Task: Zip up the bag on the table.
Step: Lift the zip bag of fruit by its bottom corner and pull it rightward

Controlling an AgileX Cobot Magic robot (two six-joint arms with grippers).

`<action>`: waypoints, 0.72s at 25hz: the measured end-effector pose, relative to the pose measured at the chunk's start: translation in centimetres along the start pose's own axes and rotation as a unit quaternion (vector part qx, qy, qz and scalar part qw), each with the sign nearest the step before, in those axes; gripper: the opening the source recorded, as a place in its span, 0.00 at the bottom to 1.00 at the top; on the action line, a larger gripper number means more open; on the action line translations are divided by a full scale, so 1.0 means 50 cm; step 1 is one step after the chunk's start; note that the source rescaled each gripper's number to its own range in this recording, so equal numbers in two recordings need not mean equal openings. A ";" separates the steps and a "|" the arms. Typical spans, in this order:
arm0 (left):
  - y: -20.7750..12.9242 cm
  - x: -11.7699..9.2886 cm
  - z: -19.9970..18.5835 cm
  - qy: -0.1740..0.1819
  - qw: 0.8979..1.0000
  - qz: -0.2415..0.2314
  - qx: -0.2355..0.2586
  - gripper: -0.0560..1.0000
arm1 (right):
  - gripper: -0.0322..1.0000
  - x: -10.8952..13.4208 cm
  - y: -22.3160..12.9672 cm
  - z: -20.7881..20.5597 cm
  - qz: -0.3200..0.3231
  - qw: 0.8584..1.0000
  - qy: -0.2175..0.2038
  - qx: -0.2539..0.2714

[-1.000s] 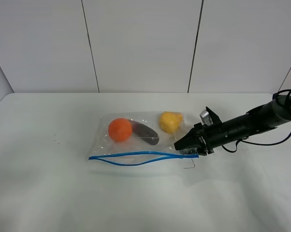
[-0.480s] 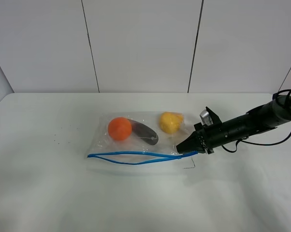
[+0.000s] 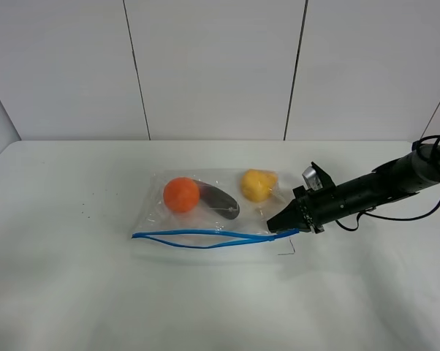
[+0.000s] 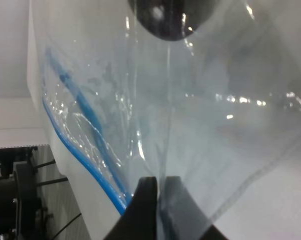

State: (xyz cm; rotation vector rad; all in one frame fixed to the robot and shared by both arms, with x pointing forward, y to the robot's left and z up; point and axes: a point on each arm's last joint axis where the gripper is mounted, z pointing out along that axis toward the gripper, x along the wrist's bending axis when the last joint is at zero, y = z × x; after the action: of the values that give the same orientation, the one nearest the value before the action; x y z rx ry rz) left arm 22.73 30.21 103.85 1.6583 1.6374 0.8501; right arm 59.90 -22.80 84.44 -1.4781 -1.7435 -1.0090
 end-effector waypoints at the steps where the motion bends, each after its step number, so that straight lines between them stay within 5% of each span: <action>1: 0.000 0.000 0.000 0.000 1.000 0.000 0.000 1.00 | 0.03 0.002 -0.001 0.000 0.001 1.000 0.005 0.002; 12: 0.000 0.000 0.000 0.000 1.000 0.000 0.000 1.00 | 0.03 0.021 0.001 -0.006 0.017 0.999 0.034 0.004; 18: 0.000 0.000 0.000 0.000 1.000 0.000 0.000 1.00 | 0.03 0.090 0.017 -0.047 -0.012 0.999 0.030 -0.021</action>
State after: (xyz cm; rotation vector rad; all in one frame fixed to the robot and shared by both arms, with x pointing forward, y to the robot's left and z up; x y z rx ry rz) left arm 22.73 30.21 103.85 1.6583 1.6374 0.8501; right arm 59.95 -22.52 89.60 -1.4416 -1.7118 -1.0971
